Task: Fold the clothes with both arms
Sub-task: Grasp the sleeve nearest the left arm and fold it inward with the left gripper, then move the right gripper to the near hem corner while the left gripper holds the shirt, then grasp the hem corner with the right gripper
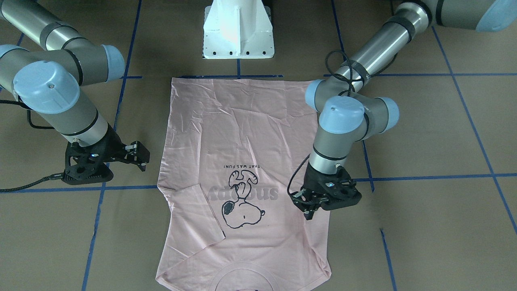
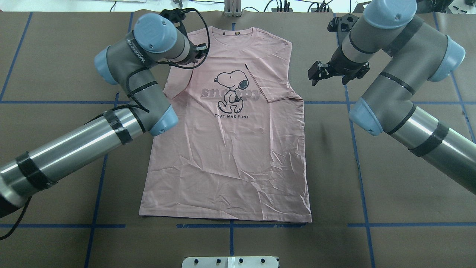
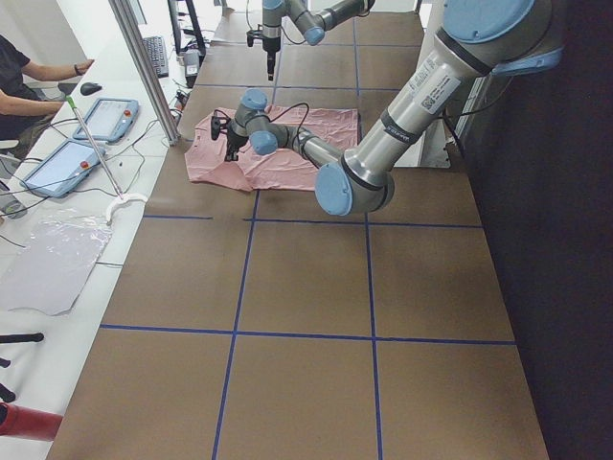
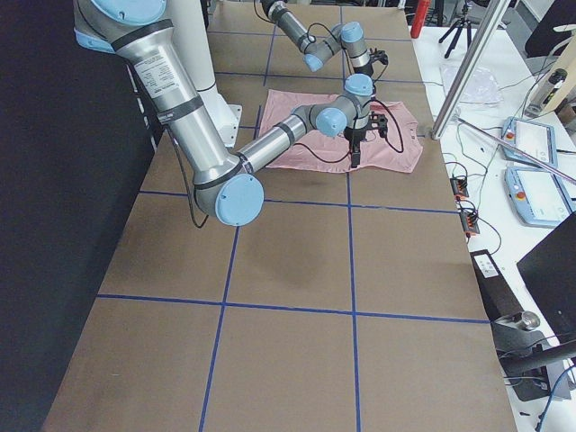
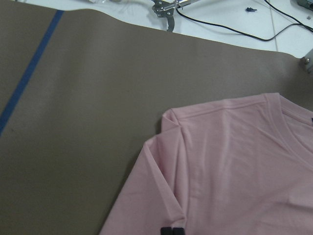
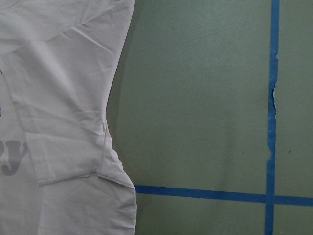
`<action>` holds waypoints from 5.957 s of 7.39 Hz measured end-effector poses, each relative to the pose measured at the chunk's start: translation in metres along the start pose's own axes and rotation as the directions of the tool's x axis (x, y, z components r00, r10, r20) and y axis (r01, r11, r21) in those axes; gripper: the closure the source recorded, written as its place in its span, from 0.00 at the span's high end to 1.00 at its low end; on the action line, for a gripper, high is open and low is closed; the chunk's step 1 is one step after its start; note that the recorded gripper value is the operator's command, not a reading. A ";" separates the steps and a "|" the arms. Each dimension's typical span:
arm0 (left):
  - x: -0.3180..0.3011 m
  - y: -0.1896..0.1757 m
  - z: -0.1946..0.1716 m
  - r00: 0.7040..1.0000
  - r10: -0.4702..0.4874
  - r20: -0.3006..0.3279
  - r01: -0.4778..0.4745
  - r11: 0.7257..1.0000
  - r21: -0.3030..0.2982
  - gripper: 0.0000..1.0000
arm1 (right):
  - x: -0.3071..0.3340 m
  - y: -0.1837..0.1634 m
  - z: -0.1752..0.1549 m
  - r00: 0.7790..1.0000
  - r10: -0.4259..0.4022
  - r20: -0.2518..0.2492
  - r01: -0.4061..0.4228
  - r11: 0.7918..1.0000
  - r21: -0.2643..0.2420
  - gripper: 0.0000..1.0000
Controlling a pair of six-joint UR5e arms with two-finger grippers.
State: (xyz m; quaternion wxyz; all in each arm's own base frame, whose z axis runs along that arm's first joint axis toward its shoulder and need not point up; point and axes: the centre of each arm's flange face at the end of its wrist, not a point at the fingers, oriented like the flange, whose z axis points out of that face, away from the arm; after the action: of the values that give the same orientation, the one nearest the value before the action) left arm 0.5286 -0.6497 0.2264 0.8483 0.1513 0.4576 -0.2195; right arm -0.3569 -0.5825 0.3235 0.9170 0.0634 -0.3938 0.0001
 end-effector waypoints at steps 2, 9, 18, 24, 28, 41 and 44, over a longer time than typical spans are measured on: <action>0.014 0.002 0.019 0.999 -0.020 0.034 0.021 1.000 -0.007 0.99 | 0.000 0.001 0.002 1.000 0.004 -0.002 -0.004 1.000 -0.003 1.00; -0.002 0.031 -0.010 0.996 0.018 -0.089 -0.020 1.000 -0.019 1.00 | -0.005 0.004 0.004 0.999 0.041 0.001 -0.041 0.999 -0.006 1.00; -0.139 0.125 -0.154 0.989 0.137 0.055 -0.128 0.982 -0.137 1.00 | -0.086 0.273 0.032 0.959 0.263 0.105 -0.271 0.960 0.067 1.00; -0.137 0.126 -0.165 0.990 0.137 0.036 -0.132 0.983 -0.131 1.00 | -0.091 0.344 0.071 0.973 0.230 0.016 -0.230 0.972 0.047 1.00; -0.135 0.127 -0.166 0.990 0.139 0.031 -0.133 0.982 -0.133 1.00 | -0.086 0.362 0.083 0.977 0.211 -0.014 -0.211 0.977 0.019 1.00; -0.130 0.127 -0.169 0.990 0.141 0.022 -0.137 0.982 -0.133 1.00 | -0.088 0.372 0.084 0.980 0.199 -0.026 -0.199 0.980 -0.014 0.00; -0.131 0.127 -0.169 0.990 0.141 0.023 -0.136 0.981 -0.135 1.00 | -0.089 0.372 0.080 0.980 0.199 -0.019 -0.200 0.980 -0.013 0.00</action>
State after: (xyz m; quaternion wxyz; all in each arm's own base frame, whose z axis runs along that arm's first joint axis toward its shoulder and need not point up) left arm 0.4100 -0.4328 0.2539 0.8771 0.1224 0.4455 -0.1315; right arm -0.4953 -0.2188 0.3569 0.9163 0.0169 -0.3900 0.0898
